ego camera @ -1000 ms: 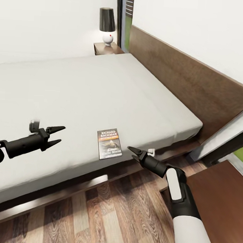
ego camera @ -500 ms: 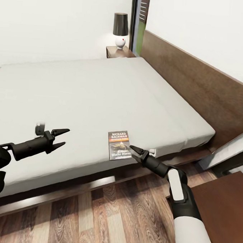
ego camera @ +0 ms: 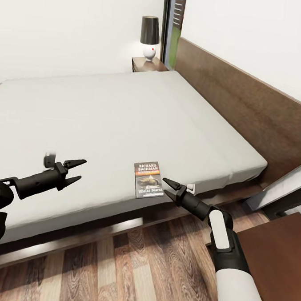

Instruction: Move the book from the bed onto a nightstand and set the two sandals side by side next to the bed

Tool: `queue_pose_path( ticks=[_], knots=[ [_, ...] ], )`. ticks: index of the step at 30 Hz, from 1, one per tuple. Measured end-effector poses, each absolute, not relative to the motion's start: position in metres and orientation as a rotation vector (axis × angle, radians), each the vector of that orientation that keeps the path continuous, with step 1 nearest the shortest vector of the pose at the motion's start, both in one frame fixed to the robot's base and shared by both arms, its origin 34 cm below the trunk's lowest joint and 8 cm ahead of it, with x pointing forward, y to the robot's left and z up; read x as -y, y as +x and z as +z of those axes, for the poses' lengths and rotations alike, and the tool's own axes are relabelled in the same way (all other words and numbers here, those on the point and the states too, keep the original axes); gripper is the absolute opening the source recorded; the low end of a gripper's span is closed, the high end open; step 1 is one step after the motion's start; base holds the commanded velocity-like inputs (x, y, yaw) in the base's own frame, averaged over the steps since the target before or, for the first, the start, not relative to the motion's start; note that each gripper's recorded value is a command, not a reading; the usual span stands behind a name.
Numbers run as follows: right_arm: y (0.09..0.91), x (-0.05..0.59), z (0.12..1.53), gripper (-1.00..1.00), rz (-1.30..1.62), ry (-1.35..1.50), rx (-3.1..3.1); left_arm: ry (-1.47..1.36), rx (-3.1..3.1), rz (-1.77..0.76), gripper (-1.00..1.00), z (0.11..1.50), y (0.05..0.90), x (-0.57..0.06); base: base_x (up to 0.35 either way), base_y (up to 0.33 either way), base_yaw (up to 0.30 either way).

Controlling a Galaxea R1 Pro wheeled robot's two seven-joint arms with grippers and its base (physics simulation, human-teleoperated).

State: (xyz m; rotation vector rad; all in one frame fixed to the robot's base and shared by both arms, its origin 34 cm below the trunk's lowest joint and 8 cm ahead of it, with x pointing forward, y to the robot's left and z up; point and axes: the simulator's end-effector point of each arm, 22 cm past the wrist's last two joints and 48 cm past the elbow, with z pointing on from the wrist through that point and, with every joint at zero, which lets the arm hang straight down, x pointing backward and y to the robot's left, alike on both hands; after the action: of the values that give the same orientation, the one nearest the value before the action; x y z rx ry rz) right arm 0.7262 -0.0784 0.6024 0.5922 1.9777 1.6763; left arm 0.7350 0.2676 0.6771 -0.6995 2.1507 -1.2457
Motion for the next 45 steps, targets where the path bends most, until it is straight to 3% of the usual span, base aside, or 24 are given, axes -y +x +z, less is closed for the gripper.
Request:
queue_pose_path(
  ticks=[45],
  knots=[
    [0.714, 0.079, 0.539, 1.0, 1.676, 0.596, -1.971, -0.702, -2.145, -1.244, 1.0, 0.614, 0.722, -0.27, 0.0, 0.0, 0.0]
  ],
)
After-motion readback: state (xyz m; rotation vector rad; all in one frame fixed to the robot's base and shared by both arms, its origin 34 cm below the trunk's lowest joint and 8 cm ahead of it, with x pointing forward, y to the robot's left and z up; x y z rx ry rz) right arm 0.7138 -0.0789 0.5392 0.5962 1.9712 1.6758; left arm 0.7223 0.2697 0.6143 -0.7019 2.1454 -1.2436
